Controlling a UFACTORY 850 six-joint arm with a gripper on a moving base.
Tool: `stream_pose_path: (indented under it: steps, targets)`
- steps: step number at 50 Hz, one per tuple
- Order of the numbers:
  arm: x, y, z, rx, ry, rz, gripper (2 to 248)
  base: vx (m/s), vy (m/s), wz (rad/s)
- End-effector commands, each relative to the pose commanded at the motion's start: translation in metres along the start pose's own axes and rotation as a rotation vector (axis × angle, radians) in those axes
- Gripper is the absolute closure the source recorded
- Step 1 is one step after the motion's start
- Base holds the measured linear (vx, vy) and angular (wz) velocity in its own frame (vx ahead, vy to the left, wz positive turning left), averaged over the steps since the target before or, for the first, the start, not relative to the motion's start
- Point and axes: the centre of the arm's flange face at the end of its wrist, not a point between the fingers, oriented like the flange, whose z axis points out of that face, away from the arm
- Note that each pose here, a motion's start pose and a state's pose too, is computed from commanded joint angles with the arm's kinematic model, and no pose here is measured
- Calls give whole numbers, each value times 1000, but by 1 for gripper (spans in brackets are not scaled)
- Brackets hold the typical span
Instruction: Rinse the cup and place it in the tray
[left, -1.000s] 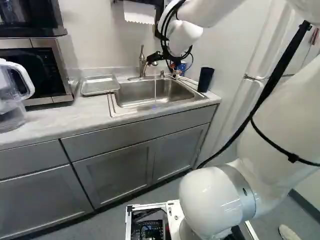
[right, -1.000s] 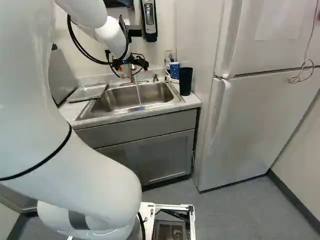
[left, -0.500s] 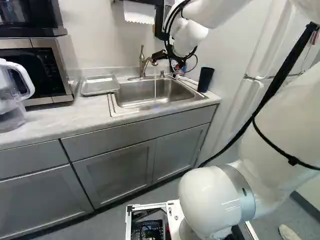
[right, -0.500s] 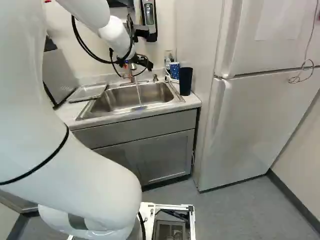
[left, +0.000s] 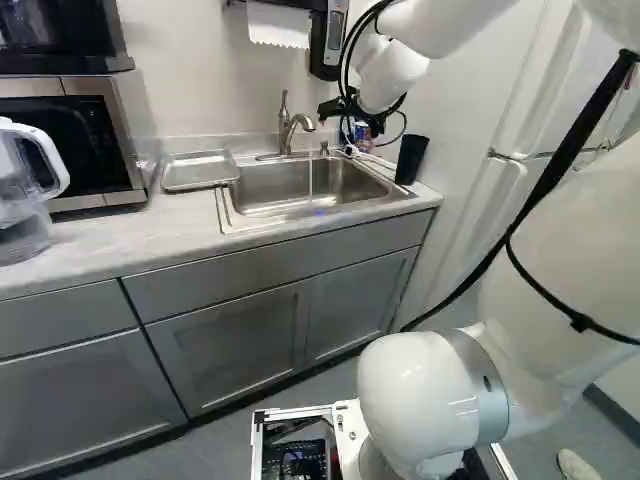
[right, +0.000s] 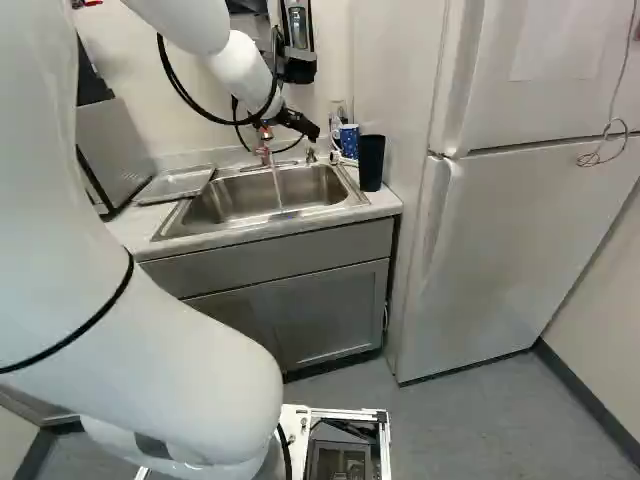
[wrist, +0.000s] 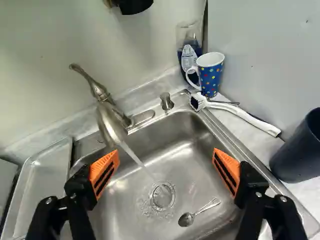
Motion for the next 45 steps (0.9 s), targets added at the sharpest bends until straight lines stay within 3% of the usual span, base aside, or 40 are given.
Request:
stream_pose_path:
  steps: [45]
  targets:
    - [17,15,9,-84,107,164,3,0,0,0]
